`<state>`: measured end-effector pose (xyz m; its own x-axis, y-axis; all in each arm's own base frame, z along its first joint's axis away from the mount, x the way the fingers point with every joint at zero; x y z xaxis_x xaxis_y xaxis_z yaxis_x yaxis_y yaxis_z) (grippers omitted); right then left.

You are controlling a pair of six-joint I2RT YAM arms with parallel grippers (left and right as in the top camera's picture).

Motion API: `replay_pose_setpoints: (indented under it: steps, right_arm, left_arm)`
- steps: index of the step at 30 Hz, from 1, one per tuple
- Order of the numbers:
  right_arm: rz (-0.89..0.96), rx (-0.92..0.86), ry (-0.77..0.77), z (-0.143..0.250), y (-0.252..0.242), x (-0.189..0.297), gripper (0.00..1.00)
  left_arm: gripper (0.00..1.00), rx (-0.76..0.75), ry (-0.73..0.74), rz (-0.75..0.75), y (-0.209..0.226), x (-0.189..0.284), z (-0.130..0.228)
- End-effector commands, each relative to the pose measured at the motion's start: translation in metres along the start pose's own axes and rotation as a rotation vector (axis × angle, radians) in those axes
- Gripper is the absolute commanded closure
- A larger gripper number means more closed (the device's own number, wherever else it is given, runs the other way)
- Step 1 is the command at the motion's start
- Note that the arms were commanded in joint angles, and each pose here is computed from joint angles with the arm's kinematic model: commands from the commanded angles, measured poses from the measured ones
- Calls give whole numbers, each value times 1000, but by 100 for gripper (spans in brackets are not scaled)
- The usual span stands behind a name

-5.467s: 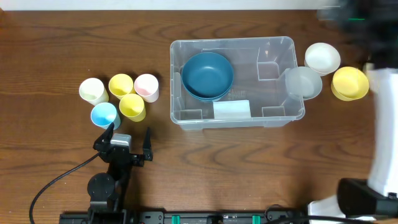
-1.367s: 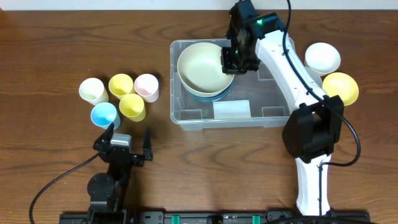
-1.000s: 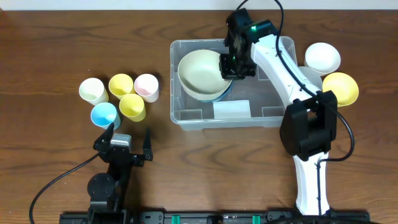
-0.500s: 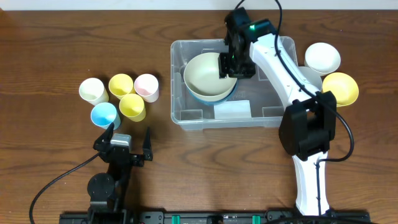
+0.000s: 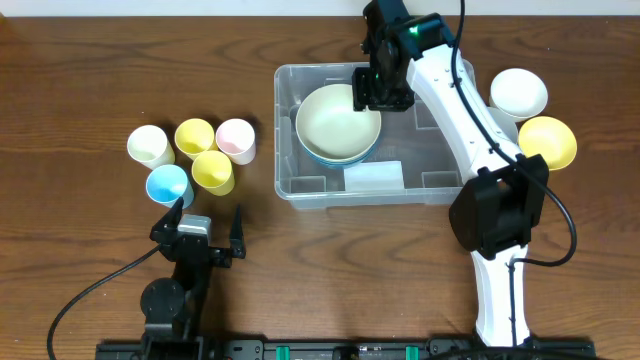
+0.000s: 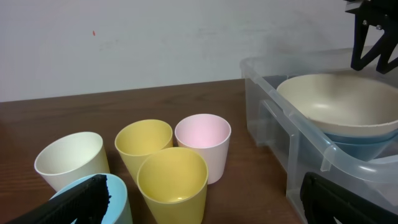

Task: Pack container
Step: 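Place the cream bowl onto the teal stack and open the gripper, then move the right gripper to the yellow bowl and grasp it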

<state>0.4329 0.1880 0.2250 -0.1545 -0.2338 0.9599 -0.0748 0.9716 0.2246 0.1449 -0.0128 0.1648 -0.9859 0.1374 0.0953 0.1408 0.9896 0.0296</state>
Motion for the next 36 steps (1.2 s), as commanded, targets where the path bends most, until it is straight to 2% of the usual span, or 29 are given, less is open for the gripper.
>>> replay_pose_setpoints:
  steps: [1,8,11,14,16,18,22,25,27,30,33,36]
  right_arm:
    - [-11,23,-28,2,9,13,48]
    - [47,32,-37,4,9,9,52]
    - [185,0,-103,0,-1,15,50]
    - [304,-59,-196,-5,-18,42,45]
    - [322,-105,-258,-8,-35,74,19]
    - [334,-170,-311,-9,-60,103,1]
    - [370,-418,-343,0,-126,144,1]
    - [422,-653,-287,15,-184,154,1]
    - [447,-778,-223,26,-219,150,2]
    - [464,-876,-127,42,-259,132,3]
    - [479,-945,-52,57,-289,108,3]
    - [408,-945,-6,66,-308,77,4]
  left_arm:
    - [2,-4,46,14,-1,-1,11]
    - [2,-4,46,14,-1,-1,11]
    - [2,-4,46,14,-1,-1,11]
    - [2,-4,46,14,-1,-1,11]
    - [2,-4,46,14,-1,-1,11]
    - [2,-4,46,14,-1,-1,11]
    - [2,-4,46,14,-1,-1,11]
    - [2,-4,46,14,-1,-1,11]
    - [2,-4,46,14,-1,-1,11]
    - [2,-4,46,14,-1,-1,11]
    - [2,-4,46,14,-1,-1,11]
    - [2,-4,46,14,-1,-1,11]
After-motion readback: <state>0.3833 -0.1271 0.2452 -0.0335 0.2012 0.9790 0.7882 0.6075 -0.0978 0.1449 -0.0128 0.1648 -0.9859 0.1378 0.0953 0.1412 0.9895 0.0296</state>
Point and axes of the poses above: each gripper's point midway between its finger pads, its own x axis back along the fingers, its own y axis along the line the jaws close on, z = x × y, the point moved 10 cm from there along x, back along the fingers
